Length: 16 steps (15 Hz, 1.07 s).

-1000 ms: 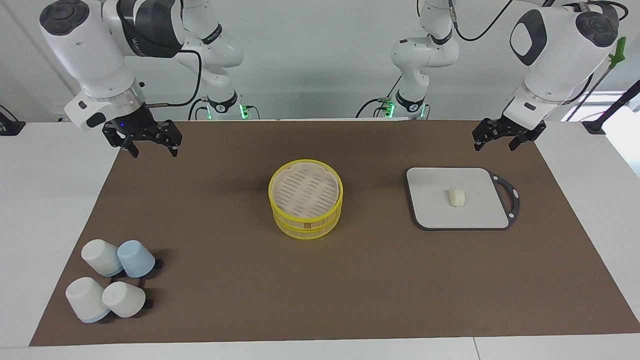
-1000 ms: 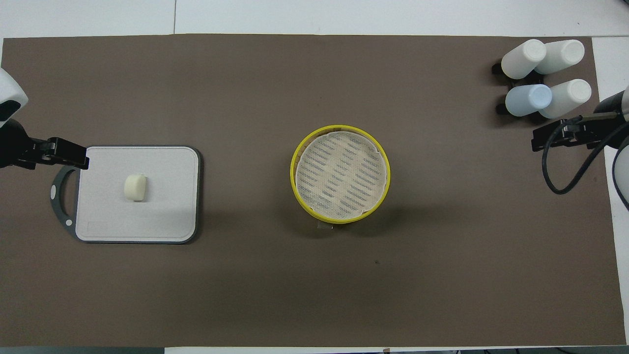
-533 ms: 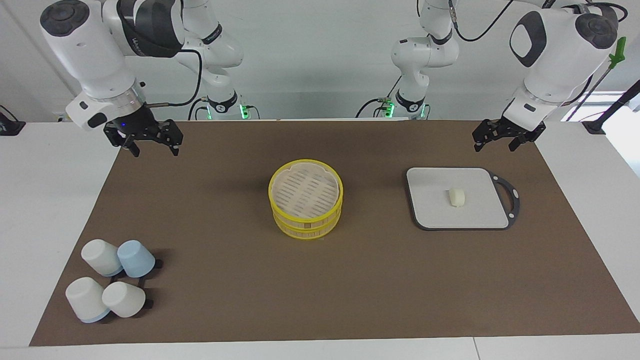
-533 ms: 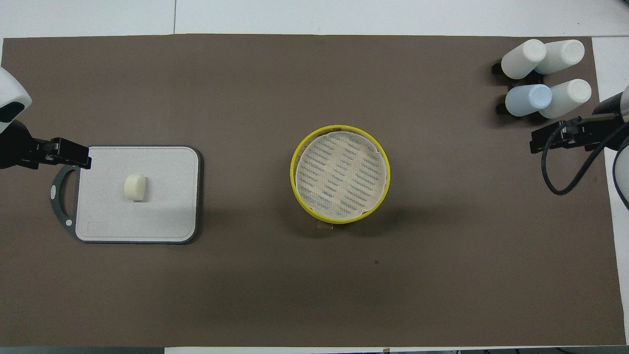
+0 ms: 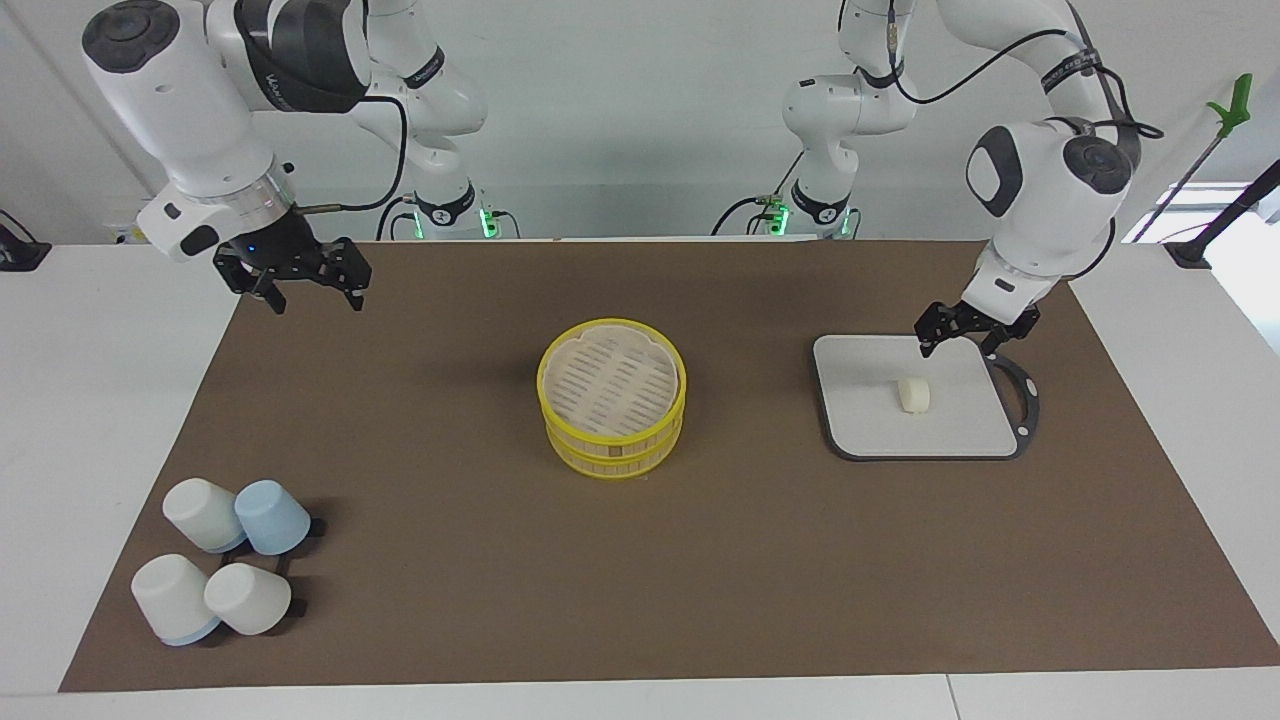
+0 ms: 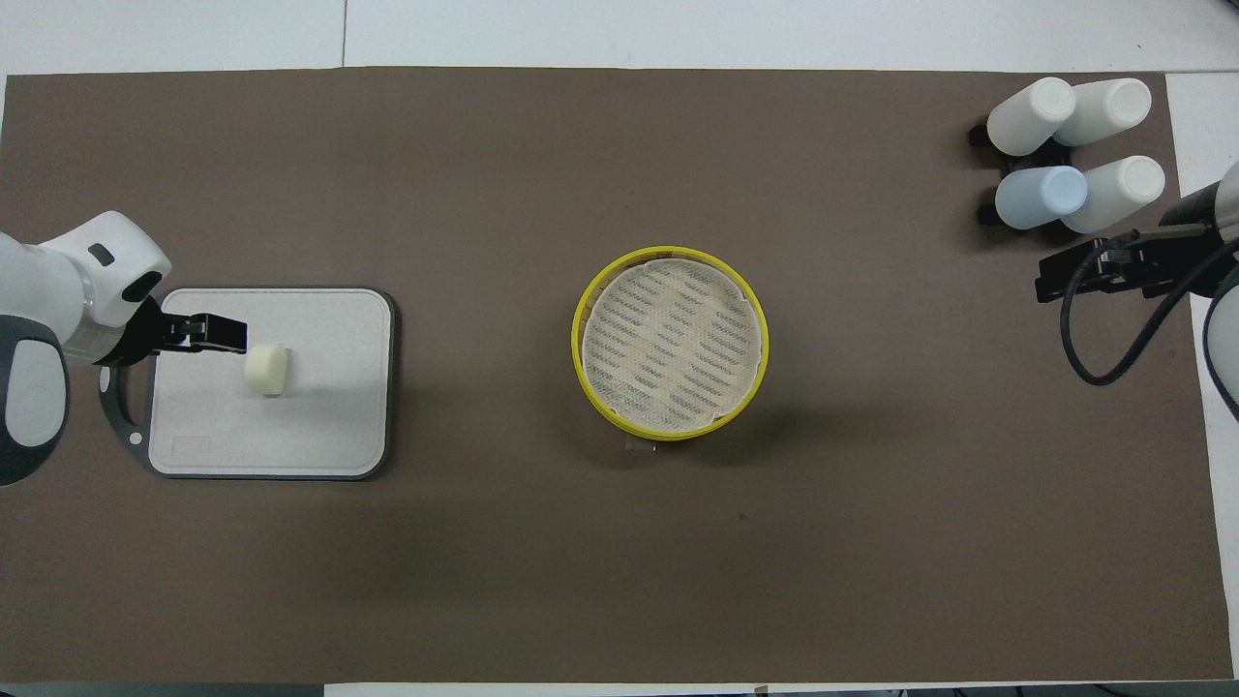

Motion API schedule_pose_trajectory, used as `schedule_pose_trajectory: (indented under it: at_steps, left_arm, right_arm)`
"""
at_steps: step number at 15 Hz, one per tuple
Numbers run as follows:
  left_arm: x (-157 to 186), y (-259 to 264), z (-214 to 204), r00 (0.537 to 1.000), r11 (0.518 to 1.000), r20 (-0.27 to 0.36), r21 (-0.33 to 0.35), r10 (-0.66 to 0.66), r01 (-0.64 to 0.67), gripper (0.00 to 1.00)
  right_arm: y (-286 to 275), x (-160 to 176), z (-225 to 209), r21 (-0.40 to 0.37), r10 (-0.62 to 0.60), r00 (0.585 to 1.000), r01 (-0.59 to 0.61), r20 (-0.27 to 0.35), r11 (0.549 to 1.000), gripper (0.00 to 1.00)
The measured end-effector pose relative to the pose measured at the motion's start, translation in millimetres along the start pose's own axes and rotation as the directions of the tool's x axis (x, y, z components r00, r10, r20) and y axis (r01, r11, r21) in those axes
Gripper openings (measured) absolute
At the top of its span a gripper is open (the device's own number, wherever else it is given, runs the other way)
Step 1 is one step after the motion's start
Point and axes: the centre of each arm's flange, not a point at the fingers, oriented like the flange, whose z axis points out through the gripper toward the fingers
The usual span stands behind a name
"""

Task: Place bun in steamer
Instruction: 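Grasp the bun with the left gripper while the right gripper reaches the lid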

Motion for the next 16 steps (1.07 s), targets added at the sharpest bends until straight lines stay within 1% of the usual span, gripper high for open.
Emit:
schedule_pose_trajectory:
  at_steps: [2, 4, 6, 8, 11, 15, 16]
  left_arm:
    - [-3.4, 0.5, 28.5, 1.0, 1.0, 0.012, 0.0, 0.0, 0.0, 1.0]
    - [0.1, 0.5, 43.3, 1.0, 1.0, 0.011, 0.0, 0.001, -0.001, 1.0]
    - [3.0, 0.4, 52.3, 1.0, 1.0, 0.011, 0.001, 0.001, -0.001, 1.0]
    - [5.8, 0.2, 56.9, 1.0, 1.0, -0.002, 0.002, 0.002, -0.002, 1.0]
    - [7.1, 0.3, 72.0, 1.0, 1.0, -0.006, 0.002, 0.003, -0.003, 1.0]
    - [8.0, 0.6, 99.6, 1.0, 1.0, 0.023, 0.002, 0.003, -0.003, 1.0]
    - [8.3, 0.6, 102.6, 1.0, 1.0, 0.026, 0.002, 0.003, -0.004, 0.99]
  right_arm:
    - [-39.5, 6.9, 7.5, 0.013, 0.027, 0.999, -0.027, -0.017, 1.0, 1.0]
    - [-107.9, 18.6, 24.0, 0.024, 0.066, 0.997, -0.064, -0.048, 0.998, 1.0]
    - [-187.2, 27.5, 47.4, 0.032, 0.092, 0.995, -0.091, -0.047, 0.995, 1.0]
    - [-250.0, 32.6, 71.4, 0.031, 0.104, 0.994, -0.103, -0.033, 0.994, 1.0]
    - [-299.0, 36.5, 101.1, 0.033, 0.126, 0.992, -0.125, -0.027, 0.992, 1.0]
    - [-361.5, 28.3, 112.8, 0.033, 0.169, 0.985, -0.168, -0.029, 0.985, 1.0]
    - [-377.9, 26.9, 117.5, 0.031, 0.179, 0.983, -0.178, -0.033, 0.984, 1.0]
